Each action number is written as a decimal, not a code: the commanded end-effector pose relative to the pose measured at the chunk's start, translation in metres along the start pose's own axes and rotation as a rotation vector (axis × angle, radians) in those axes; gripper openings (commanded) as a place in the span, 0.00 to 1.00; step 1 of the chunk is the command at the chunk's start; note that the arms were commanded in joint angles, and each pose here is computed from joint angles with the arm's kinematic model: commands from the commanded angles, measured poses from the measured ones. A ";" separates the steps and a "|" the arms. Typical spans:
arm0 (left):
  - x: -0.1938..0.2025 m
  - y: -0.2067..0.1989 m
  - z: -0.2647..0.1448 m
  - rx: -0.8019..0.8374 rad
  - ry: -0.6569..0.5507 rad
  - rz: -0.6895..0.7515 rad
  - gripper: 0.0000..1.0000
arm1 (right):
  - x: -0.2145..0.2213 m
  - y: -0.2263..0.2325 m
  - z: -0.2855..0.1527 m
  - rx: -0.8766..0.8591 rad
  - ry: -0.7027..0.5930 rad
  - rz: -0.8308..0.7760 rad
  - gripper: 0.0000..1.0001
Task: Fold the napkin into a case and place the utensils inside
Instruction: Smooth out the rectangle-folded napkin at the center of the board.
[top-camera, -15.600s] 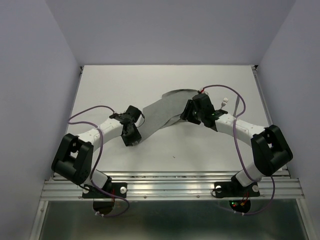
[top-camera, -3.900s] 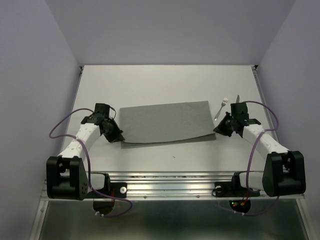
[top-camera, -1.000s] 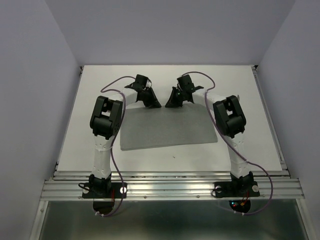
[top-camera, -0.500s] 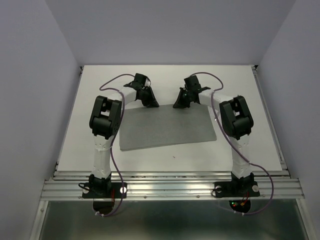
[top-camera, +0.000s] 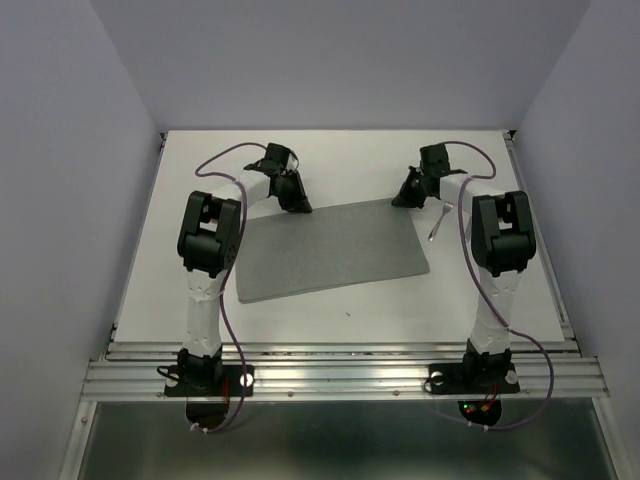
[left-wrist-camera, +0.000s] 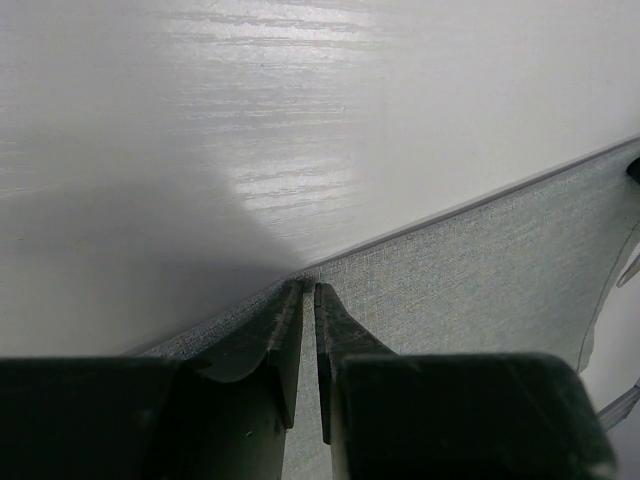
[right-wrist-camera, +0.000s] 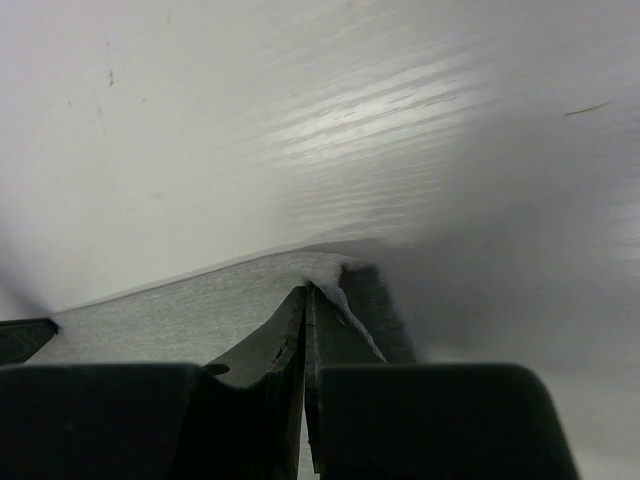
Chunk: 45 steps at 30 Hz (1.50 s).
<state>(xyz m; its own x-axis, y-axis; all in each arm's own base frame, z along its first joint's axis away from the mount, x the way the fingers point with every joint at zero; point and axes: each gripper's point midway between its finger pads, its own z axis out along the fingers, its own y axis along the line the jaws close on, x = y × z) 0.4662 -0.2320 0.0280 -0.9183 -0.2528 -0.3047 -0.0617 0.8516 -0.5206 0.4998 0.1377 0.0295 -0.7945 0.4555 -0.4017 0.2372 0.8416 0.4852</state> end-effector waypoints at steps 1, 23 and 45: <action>-0.006 0.014 -0.003 -0.067 0.001 0.035 0.23 | -0.025 -0.008 -0.016 -0.004 -0.046 0.000 0.05; -0.017 0.029 -0.070 -0.178 -0.138 0.043 0.25 | -0.018 -0.034 -0.008 0.031 -0.024 0.044 0.04; -0.001 0.153 -0.100 -0.390 -0.138 -0.202 0.25 | -0.007 -0.054 -0.006 0.082 -0.011 0.049 0.04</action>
<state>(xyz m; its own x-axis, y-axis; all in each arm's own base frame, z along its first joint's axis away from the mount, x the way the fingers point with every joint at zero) 0.4338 -0.0824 0.0241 -0.8287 -0.4523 -0.3298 -0.3503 0.8786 -0.3247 0.5046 0.1068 0.0269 -0.7658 0.5045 -0.3988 0.2733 0.8166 0.5084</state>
